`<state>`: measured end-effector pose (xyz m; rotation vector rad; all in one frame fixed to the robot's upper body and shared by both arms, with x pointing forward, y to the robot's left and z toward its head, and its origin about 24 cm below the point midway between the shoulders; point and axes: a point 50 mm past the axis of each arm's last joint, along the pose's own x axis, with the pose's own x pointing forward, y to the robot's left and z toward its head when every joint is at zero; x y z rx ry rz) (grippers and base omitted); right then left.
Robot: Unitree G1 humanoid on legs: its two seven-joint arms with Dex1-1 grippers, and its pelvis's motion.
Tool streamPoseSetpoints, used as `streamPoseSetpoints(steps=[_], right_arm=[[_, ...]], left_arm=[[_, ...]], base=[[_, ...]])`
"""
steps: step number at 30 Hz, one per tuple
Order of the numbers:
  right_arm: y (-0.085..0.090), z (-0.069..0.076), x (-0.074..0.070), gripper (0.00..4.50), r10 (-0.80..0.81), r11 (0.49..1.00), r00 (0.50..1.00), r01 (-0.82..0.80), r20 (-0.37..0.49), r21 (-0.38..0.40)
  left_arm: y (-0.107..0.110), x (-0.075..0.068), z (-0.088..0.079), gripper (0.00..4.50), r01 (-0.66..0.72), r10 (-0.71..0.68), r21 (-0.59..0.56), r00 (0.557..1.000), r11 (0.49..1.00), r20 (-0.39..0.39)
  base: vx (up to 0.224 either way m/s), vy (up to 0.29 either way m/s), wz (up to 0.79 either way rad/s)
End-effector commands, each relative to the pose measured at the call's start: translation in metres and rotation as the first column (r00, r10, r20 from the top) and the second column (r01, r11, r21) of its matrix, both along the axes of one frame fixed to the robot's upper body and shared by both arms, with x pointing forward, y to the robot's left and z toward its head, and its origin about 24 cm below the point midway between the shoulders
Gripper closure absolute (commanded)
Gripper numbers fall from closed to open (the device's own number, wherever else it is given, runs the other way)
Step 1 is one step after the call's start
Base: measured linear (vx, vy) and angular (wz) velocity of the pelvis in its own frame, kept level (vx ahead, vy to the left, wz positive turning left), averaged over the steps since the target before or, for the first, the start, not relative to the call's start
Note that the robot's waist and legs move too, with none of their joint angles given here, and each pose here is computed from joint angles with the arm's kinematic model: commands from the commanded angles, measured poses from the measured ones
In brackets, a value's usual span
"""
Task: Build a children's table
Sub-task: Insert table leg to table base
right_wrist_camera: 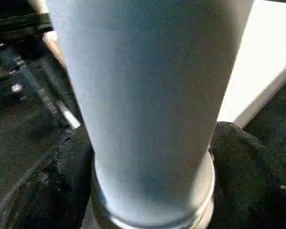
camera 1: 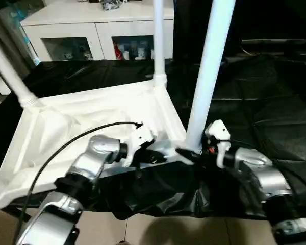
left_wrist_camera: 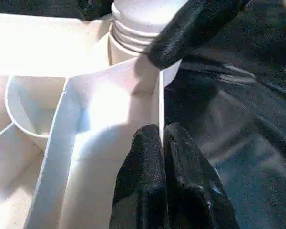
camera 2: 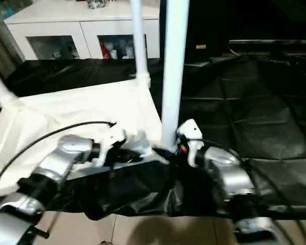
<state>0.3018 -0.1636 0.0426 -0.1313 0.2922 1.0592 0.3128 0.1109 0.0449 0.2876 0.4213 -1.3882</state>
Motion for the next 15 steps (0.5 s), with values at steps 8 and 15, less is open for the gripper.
streamPoseSetpoints(steps=[8, 15], right_arm=[[0.002, -0.003, -0.010, 1.27, 0.107, 0.994, 0.992, -0.108, -0.061, 0.002], [0.009, -0.008, -0.011, 1.71, 0.064, 0.998, 0.995, -0.062, -0.079, 0.021]], left_arm=[[0.006, -0.006, 0.010, 4.50, 0.098, -0.098, -0.009, 0.995, 0.995, -0.002], [0.000, -0.007, 0.007, 4.50, 0.066, -0.066, -0.023, 0.998, 0.998, 0.005]], base=[[0.000, 0.000, 0.00], [0.000, 0.000, 0.00]])
